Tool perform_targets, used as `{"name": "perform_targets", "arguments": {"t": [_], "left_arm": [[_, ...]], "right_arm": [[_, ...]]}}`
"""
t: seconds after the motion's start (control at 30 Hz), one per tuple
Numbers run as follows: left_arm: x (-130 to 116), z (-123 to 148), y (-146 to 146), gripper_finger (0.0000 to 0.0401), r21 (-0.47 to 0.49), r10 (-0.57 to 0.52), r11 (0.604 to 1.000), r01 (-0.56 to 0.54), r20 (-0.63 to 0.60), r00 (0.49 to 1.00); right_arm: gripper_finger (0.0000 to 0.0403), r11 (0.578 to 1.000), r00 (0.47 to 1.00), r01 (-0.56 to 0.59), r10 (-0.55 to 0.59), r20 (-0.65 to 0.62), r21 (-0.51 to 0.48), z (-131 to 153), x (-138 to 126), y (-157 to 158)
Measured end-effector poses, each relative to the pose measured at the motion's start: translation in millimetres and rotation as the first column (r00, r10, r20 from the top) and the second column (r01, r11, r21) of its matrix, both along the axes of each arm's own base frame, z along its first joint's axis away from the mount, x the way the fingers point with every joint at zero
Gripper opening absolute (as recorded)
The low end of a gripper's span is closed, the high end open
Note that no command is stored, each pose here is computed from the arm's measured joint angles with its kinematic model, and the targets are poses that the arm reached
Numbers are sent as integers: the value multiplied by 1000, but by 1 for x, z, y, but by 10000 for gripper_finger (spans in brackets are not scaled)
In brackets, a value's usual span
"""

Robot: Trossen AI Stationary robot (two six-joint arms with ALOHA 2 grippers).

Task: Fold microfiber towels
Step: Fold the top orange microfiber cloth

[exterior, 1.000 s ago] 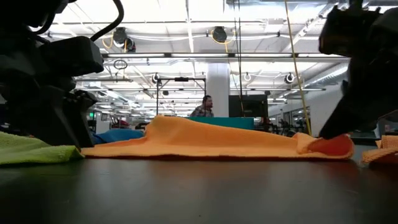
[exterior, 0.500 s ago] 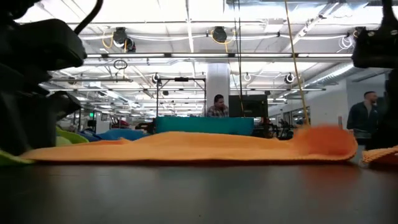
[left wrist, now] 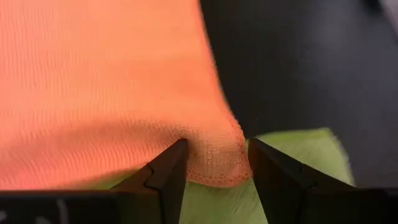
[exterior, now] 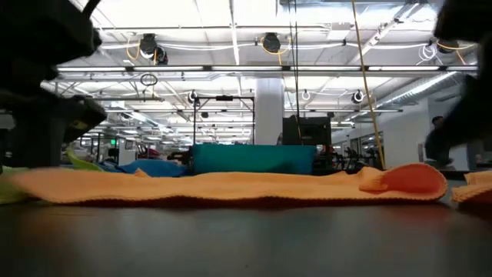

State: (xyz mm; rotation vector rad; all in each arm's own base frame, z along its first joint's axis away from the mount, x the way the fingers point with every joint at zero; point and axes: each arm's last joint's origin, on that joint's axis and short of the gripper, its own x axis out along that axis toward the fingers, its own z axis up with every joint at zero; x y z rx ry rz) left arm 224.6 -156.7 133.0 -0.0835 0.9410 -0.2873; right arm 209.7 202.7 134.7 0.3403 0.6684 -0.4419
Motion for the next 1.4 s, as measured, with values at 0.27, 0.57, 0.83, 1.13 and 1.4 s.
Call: {"name": "perform_targets", "arguments": {"t": [0.27,0.57,0.83,1.13,1.4], "left_arm": [[8,10,-3,172,15,-13,1000,12,42,999],[4,6,0,172,25,48,999,-48,-14,999],[-3,2,2,172,63,72,996,-66,-91,993],[-5,0,3,172,72,87,994,-80,-94,992],[-3,1,3,172,81,92,993,-85,-82,992]], "right_arm": [[114,987,984,-135,144,104,-92,9,41,-8],[114,986,986,-158,155,-57,-52,-11,63,-38],[114,992,957,-78,102,-272,99,-9,36,-41],[114,982,935,41,27,-353,184,7,-7,-23],[114,974,947,60,13,-322,217,11,-24,-8]]}}
